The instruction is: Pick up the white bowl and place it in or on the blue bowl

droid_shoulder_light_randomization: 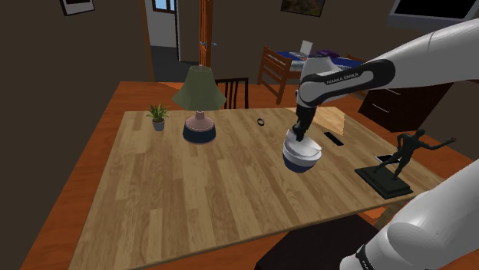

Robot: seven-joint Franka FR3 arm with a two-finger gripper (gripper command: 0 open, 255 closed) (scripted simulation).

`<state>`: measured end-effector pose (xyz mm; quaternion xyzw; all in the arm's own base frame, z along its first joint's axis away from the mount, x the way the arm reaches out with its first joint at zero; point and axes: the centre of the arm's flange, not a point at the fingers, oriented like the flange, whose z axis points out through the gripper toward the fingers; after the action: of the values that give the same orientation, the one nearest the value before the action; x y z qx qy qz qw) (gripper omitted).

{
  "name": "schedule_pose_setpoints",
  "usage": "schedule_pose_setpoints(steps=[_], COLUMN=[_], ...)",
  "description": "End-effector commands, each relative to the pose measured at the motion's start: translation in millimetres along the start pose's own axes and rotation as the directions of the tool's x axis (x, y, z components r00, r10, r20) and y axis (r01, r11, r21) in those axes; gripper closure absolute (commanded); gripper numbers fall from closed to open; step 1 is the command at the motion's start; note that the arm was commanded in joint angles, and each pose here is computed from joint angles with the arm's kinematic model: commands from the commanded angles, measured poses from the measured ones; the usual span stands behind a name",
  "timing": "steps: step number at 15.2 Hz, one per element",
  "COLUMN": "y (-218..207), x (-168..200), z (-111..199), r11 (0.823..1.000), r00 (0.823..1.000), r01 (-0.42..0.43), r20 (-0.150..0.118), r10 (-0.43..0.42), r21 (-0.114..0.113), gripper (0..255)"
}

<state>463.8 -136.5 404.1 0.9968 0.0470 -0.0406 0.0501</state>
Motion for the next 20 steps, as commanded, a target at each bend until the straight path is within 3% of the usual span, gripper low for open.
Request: schedule_pose_setpoints(steps=[1,10,11,16,20], y=[-1,-2,-2,-2,-2], x=[1,2,2,2,2], z=[10,17,17,17,-33], r11=[1.000,1.000,1.000,1.000,1.000], r00=[1.000,1.000,1.000,1.000,1.000], r01=[0.000,0.000,0.000,0.000,0.000], r20=[-0.001,-0.001,-0.001,-0.001,-0.001], r10=[0.000,0.000,0.000,0.000,0.000], r21=[0.000,0.000,0.000,0.000,0.000], gripper=[255,255,0,0,0])
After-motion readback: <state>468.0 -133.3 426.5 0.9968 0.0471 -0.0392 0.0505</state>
